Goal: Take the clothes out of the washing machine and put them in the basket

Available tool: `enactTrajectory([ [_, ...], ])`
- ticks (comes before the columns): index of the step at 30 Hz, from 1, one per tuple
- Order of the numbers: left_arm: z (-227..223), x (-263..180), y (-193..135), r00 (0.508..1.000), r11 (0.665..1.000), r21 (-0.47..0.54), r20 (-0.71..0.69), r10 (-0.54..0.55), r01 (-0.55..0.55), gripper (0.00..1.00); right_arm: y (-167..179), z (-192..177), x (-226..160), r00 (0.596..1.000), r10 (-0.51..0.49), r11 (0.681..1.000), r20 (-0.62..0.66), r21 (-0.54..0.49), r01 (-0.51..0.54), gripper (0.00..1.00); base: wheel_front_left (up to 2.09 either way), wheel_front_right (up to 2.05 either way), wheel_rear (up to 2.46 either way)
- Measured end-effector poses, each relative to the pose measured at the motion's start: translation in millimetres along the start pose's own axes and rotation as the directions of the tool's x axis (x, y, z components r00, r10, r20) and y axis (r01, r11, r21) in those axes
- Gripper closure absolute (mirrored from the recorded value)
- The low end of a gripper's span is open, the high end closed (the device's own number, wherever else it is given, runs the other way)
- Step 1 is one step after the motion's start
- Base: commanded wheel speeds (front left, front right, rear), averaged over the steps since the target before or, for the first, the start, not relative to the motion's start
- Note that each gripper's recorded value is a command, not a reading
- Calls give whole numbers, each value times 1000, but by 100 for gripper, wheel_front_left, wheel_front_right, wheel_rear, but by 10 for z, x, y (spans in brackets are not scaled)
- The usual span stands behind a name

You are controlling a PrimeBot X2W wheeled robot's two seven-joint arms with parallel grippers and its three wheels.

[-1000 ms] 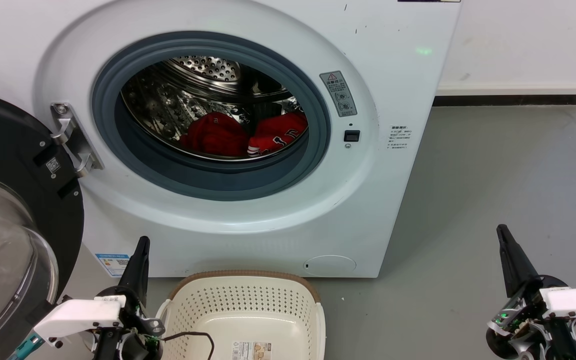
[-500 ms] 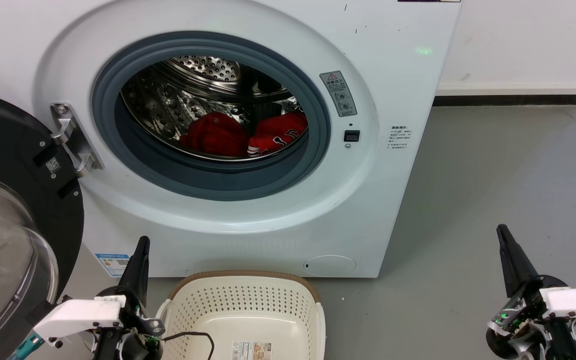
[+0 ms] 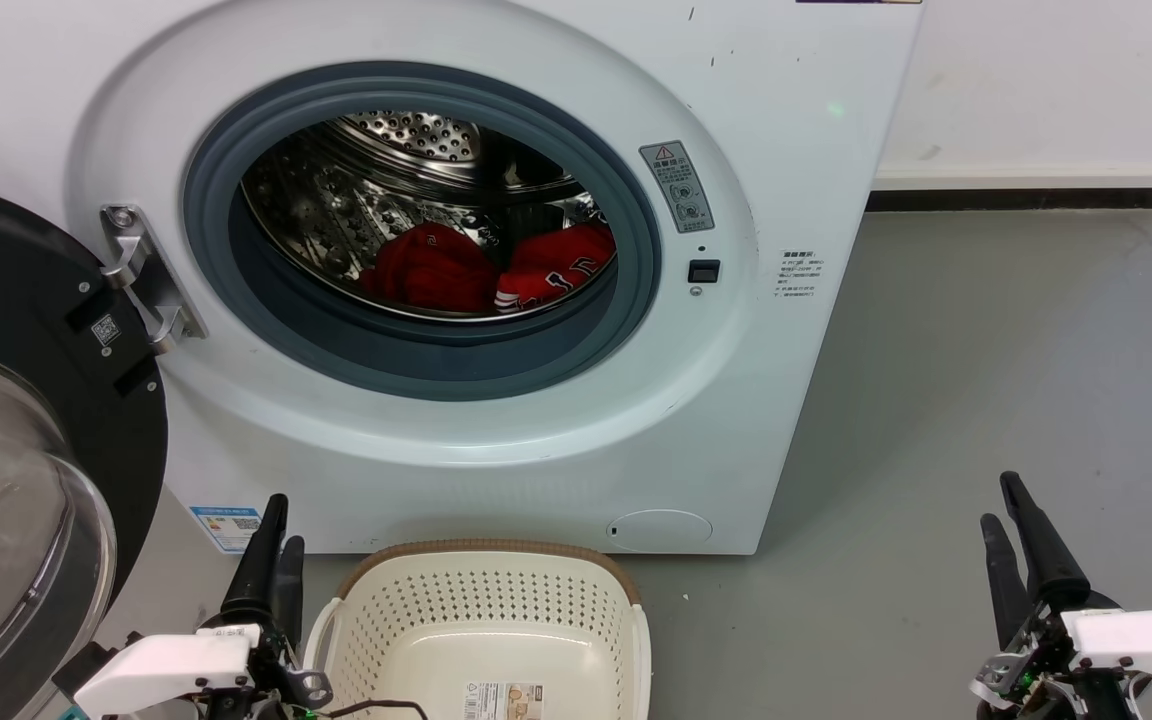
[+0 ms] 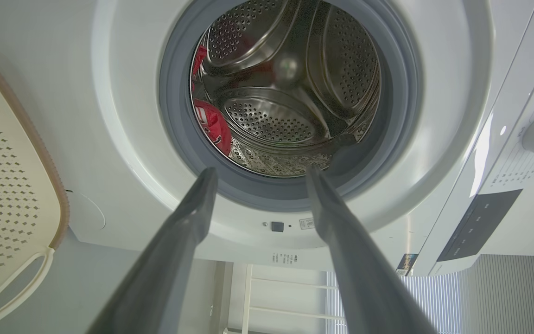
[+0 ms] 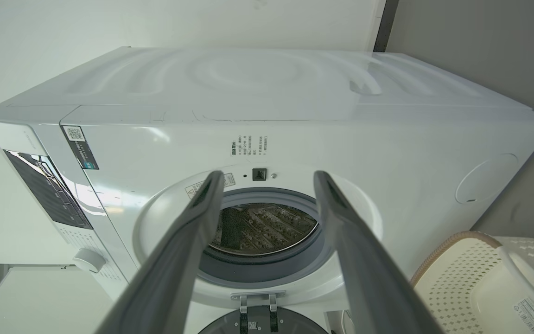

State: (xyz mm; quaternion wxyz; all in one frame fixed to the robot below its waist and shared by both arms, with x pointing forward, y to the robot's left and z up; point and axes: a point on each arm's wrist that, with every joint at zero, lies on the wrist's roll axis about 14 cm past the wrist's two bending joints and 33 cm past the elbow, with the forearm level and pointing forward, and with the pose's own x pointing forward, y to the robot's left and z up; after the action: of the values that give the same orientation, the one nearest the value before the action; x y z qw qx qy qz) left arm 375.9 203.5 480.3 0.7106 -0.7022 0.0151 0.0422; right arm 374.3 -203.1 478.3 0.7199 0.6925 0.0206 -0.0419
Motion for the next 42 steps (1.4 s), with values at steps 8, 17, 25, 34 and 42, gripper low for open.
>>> enactTrajectory([
  [8, 116, -6, -2, 999, 997, 76, 50, 1, -4, 0, -33, 71, -11, 999, -12, 997, 36, -78, 15, 0, 0, 0, 0],
  [17, 263, -1, -57, 994, 980, 197, 105, -17, -4, 0, 29, 164, -10, 997, 8, 971, 73, -240, 10, 0, 0, 0, 0],
  [25, 388, 11, -223, 987, 942, 335, 149, -68, 14, 0, 278, 182, 16, 993, 87, 876, 75, -480, -41, 0, 0, 0, 0],
  [34, 403, 37, -508, 976, 869, 493, 164, -147, 48, 0, 595, 83, 32, 981, 188, 703, 37, -702, -108, 0, 0, 0, 0],
  [42, 199, 43, -705, 973, 743, 666, 120, -198, 69, 0, 742, -13, 24, 971, 239, 562, 4, -816, -135, 0, 0, 0, 0],
])
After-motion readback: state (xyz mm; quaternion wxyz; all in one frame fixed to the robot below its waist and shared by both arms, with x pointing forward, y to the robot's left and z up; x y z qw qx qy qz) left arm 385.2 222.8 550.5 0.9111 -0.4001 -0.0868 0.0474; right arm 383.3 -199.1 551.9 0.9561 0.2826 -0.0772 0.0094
